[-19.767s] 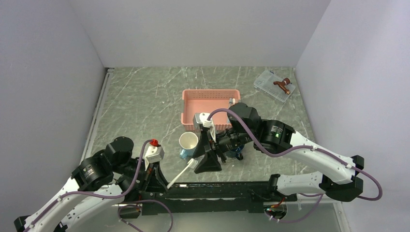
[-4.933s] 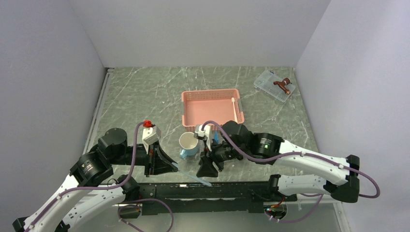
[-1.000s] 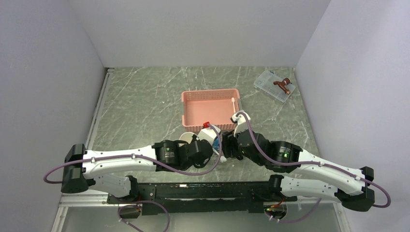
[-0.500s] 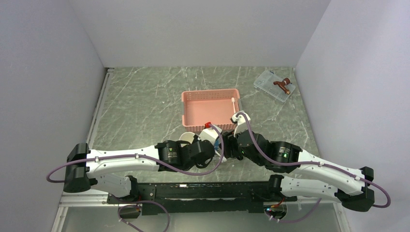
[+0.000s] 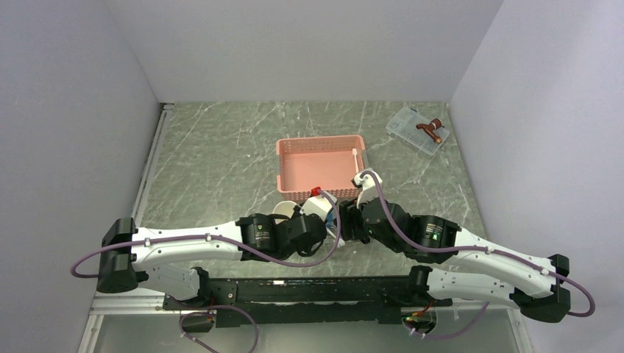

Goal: Prepare toiletry sets of a toothbrush and toothpaste on the tray

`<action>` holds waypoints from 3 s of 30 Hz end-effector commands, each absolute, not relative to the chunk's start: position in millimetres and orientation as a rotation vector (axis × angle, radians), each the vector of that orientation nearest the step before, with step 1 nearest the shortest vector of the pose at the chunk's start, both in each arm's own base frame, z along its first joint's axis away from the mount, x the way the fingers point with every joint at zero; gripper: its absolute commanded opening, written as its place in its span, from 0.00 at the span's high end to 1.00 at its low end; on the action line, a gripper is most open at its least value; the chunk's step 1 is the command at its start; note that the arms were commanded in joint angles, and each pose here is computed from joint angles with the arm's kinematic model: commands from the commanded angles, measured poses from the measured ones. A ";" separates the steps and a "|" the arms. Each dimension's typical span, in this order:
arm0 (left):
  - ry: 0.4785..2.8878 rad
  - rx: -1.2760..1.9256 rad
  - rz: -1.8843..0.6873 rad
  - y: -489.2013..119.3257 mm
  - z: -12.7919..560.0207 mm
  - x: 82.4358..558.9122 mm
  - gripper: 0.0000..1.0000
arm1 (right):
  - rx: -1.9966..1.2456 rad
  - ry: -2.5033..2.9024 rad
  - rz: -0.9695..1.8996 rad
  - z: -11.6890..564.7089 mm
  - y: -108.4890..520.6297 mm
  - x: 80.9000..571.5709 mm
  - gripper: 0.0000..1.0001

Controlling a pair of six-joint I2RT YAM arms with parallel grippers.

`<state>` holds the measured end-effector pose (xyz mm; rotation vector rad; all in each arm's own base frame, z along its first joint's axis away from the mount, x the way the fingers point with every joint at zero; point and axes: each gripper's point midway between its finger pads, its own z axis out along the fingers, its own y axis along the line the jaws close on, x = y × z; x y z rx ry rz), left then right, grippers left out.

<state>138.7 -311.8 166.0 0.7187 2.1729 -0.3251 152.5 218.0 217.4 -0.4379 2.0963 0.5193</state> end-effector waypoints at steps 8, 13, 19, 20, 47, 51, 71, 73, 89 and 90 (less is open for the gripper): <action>2.122 0.676 -0.401 -310.8 200.5 138.2 0.59 | -0.389 2.072 0.541 227.8 216.4 155.2 0.39; 2.089 0.677 -0.409 -305.8 213.8 139.8 0.53 | -0.378 2.069 0.528 230.5 214.1 156.8 0.39; 2.027 0.699 -0.434 -299.6 234.3 140.9 0.42 | -0.357 2.073 0.480 232.8 209.7 161.3 0.39; 2.016 0.701 -0.438 -298.0 238.2 141.2 0.39 | -0.352 2.073 0.470 233.4 208.3 162.3 0.39; 1.961 0.340 -0.336 -166.7 285.2 220.7 0.01 | -0.082 2.020 0.295 240.0 147.8 267.1 0.19; 1.941 0.306 -0.310 -152.5 295.4 224.7 0.01 | -0.002 2.019 0.277 239.6 131.1 283.4 0.12; 1.821 0.066 -0.192 -79.3 319.7 252.2 0.01 | 0.243 1.711 0.226 284.4 40.4 288.8 0.00; 1.789 0.059 -0.199 -76.5 322.4 248.0 0.01 | 0.231 1.677 0.241 289.6 41.0 283.7 0.00; 1.732 0.028 -0.267 -66.6 308.3 216.5 0.01 | 0.197 1.567 0.340 314.6 48.5 259.4 0.00; 1.724 0.030 -0.274 -66.8 309.8 215.2 0.01 | 0.196 1.556 0.342 315.8 48.1 257.3 0.00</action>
